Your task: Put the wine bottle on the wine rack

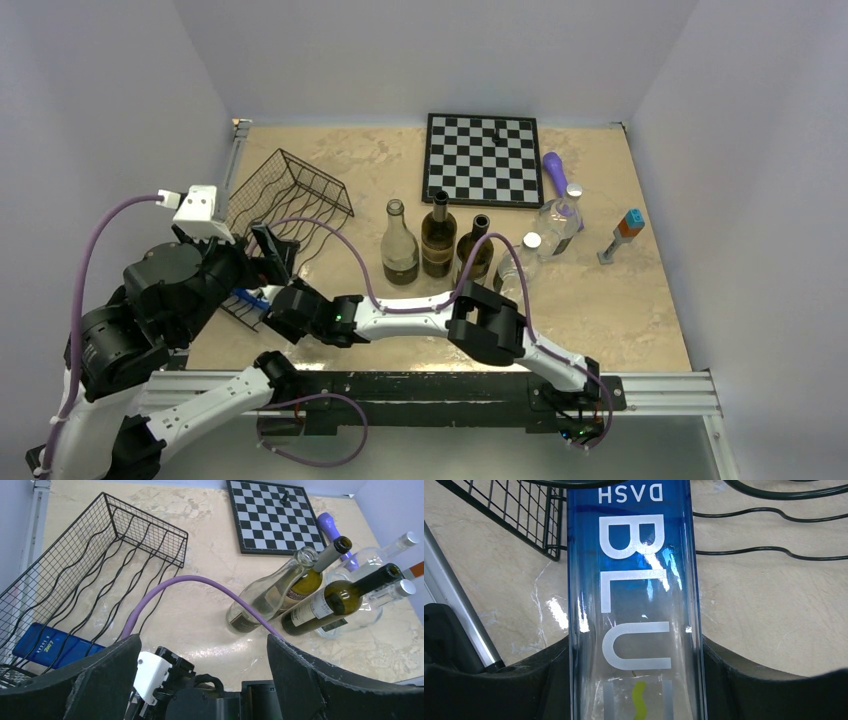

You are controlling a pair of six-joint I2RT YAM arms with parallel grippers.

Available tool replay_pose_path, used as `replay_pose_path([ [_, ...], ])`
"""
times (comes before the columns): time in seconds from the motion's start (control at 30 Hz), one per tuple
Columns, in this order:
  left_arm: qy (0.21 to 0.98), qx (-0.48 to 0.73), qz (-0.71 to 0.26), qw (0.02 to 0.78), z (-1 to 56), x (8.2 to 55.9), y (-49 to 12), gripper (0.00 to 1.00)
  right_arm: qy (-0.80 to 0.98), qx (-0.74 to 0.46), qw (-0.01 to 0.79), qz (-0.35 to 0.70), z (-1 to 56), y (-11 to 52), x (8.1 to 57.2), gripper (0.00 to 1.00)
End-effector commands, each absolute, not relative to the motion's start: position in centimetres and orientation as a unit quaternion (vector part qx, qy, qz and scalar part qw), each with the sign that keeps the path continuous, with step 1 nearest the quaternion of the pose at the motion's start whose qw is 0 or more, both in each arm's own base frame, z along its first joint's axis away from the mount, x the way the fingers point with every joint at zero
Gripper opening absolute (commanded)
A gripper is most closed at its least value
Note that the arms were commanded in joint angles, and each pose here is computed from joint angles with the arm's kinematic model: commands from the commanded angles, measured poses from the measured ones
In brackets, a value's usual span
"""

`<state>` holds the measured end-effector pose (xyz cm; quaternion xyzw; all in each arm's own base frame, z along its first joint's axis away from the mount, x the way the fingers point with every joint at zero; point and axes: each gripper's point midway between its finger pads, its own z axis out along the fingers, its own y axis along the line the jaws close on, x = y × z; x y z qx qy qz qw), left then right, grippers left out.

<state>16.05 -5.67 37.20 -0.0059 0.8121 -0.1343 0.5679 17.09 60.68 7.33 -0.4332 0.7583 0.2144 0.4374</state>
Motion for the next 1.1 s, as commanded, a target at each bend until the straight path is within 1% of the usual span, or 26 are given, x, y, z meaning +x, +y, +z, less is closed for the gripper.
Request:
replay_pose_path([
  [0.0, 0.792, 0.009, -0.173, 0.586, 39.1, 15.3, -6.2, 0.99, 0.715, -0.340, 0.516, 0.327, 18.8, 64.9, 18.3, 0.00],
  [0.23, 0.783, 0.032, -0.191, 0.591, 39.3, 14.8, -6.7, 0.99, 0.714, -0.332, 0.508, 0.348, 19.1, 65.6, 18.9, 0.00],
  [0.53, 0.786, 0.040, -0.196, 0.585, 38.9, 14.7, -7.0, 0.98, 0.704, -0.357, 0.500, 0.356, 19.0, 66.2, 18.7, 0.04],
  [0.63, 0.788, 0.041, -0.194, 0.583, 38.8, 14.6, -7.0, 0.98, 0.705, -0.365, 0.499, 0.349, 19.1, 66.3, 18.8, 0.14],
  [0.73, 0.788, 0.041, -0.193, 0.583, 38.8, 14.5, -6.9, 0.98, 0.707, -0.379, 0.487, 0.345, 18.7, 66.5, 18.5, 0.30],
  [0.93, 0.786, 0.030, -0.184, 0.590, 39.1, 14.4, -6.0, 0.96, 0.696, -0.405, 0.471, 0.360, 18.1, 66.7, 17.4, 0.51],
  [1.07, 0.786, 0.028, -0.181, 0.591, 39.0, 14.3, -5.7, 0.96, 0.695, -0.413, 0.460, 0.368, 18.1, 66.9, 17.1, 0.71],
])
